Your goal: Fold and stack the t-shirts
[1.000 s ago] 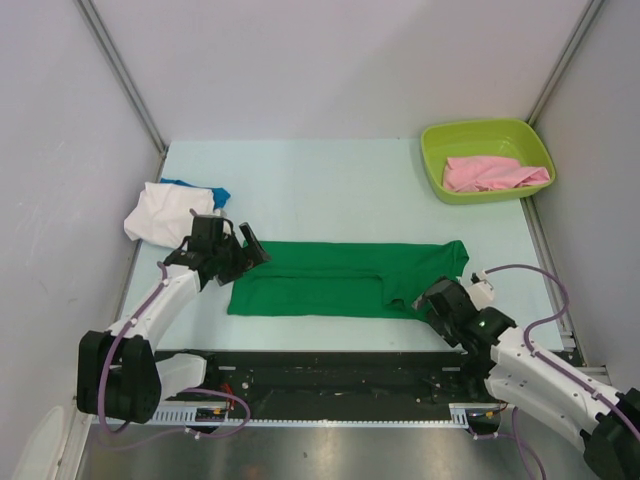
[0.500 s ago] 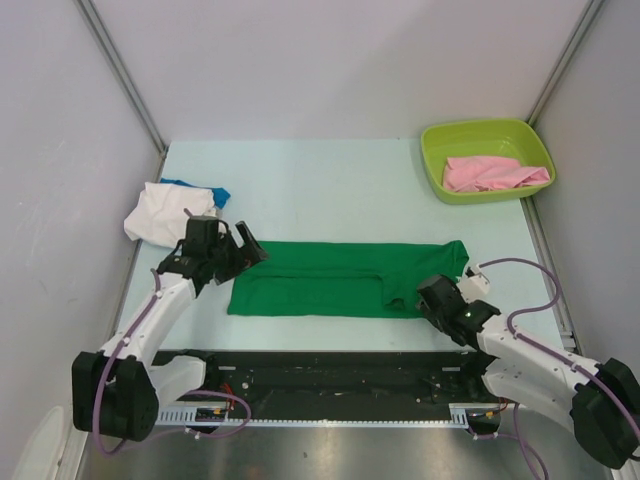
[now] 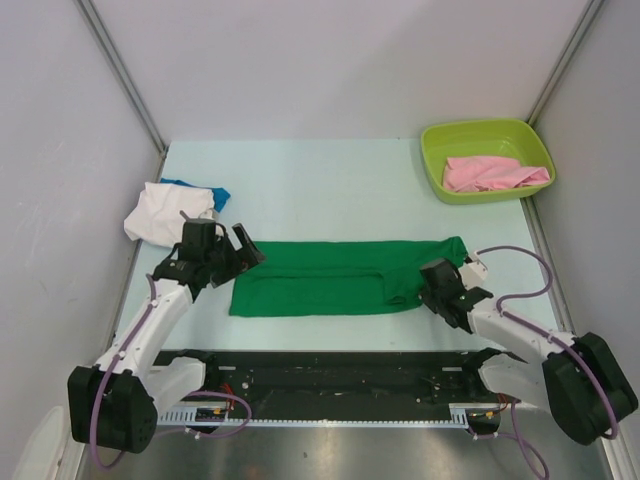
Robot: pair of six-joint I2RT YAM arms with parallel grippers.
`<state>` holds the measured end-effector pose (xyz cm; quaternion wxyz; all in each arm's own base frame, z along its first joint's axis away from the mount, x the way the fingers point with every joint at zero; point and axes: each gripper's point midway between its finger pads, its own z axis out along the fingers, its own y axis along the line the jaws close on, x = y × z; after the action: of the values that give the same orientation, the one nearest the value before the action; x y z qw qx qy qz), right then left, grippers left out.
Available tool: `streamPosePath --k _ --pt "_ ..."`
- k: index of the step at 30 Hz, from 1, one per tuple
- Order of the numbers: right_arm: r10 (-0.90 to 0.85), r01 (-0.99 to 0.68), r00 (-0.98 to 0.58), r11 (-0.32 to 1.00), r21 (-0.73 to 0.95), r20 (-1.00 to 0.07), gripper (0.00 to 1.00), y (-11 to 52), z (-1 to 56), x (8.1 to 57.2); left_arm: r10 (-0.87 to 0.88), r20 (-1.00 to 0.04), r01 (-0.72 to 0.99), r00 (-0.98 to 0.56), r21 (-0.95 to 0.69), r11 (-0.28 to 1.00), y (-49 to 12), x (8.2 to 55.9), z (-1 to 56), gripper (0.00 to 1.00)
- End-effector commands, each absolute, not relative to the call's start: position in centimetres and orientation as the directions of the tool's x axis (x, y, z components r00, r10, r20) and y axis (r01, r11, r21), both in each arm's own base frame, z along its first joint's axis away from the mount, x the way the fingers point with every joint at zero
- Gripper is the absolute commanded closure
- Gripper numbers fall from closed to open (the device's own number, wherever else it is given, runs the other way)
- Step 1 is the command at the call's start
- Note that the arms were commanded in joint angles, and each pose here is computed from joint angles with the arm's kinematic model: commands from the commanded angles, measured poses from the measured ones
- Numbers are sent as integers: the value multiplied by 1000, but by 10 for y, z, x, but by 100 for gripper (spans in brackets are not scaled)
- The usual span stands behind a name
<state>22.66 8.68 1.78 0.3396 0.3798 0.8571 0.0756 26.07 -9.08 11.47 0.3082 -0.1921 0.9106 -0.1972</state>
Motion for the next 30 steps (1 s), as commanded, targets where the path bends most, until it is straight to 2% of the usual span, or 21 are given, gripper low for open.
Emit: streamPosePath --k 1,4,14,23,24,27,28,30 --pt "692 588 -477 709 389 -542 100 82 25 265 -473 -523 -199 -709 -496 845 -92 264 133 2" --pt "688 557 -508 721 412 -518 100 89 35 295 -472 -525 -196 -708 -497 846 -92 263 135 2" --pt "543 423 -722 837 348 -429 100 131 10 399 -481 -539 -198 -692 -499 844 -90 268 144 2" --pt "442 335 -814 887 318 -377 100 168 -2 465 -484 -536 -212 -691 -490 846 -88 274 143 2" --pt "427 293 -816 886 359 -389 100 183 14 486 -486 -539 -208 -688 -495 844 -89 275 144 2" --pt "339 227 -874 919 323 -349 100 204 -5 496 -493 -538 -206 -683 -505 838 -91 277 146 2" --pt "320 191 -867 922 337 -382 100 216 1 521 -495 -535 -209 -685 -506 837 -90 278 146 2" --pt "264 142 -887 936 322 -377 100 230 3 527 -498 -535 -208 -683 -511 834 -91 280 147 2"
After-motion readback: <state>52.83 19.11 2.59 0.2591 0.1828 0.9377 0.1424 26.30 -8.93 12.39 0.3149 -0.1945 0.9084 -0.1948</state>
